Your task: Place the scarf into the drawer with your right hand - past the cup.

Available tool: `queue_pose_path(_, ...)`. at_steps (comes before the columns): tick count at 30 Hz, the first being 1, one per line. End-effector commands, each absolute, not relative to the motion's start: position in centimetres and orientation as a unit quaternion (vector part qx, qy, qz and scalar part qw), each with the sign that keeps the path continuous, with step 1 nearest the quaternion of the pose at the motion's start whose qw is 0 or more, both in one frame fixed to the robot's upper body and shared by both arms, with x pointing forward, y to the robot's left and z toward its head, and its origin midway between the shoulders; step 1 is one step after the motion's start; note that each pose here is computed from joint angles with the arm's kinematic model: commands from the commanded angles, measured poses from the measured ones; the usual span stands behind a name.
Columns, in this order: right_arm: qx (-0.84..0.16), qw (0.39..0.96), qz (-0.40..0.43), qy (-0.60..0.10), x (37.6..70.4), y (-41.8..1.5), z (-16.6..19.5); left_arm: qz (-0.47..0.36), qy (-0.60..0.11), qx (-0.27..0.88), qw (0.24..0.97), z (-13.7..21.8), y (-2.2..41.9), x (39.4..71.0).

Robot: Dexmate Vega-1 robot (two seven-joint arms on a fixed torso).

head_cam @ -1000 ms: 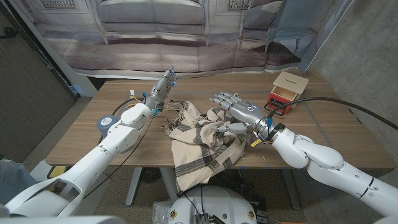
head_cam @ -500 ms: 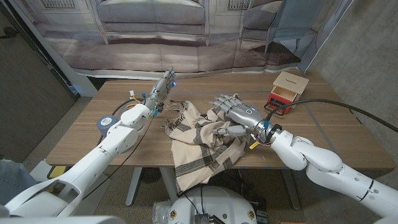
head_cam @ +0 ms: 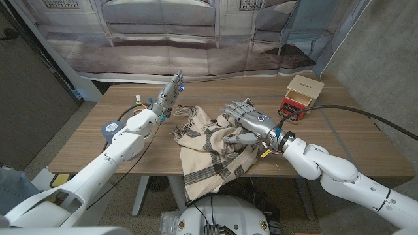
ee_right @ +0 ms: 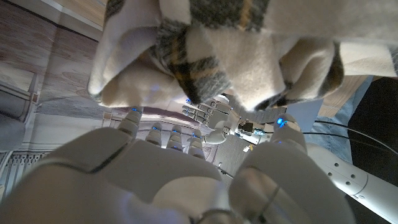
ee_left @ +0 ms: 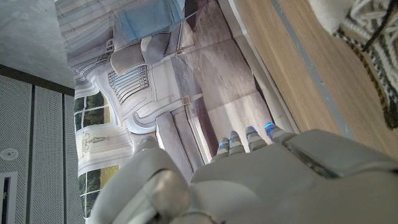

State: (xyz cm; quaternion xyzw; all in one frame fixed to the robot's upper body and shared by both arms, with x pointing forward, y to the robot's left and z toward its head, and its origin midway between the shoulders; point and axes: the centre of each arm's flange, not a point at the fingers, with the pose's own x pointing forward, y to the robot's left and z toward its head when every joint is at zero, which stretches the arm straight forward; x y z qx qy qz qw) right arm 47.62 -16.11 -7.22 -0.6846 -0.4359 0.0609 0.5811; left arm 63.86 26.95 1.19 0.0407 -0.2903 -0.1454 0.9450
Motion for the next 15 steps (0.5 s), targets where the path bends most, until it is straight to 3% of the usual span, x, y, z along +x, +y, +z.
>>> queue_pose_path(1,-0.689,0.587,0.069,-0.420,48.19,-16.29,-8.27,-0.149,-0.289,0.045,0.945,1.59,26.49,64.20)
queue_pose_path(15,-0.698,0.584,0.071,-0.408,48.84,-16.32,-8.87,-0.148,-0.288,0.047,0.945,1.65,26.52,64.22)
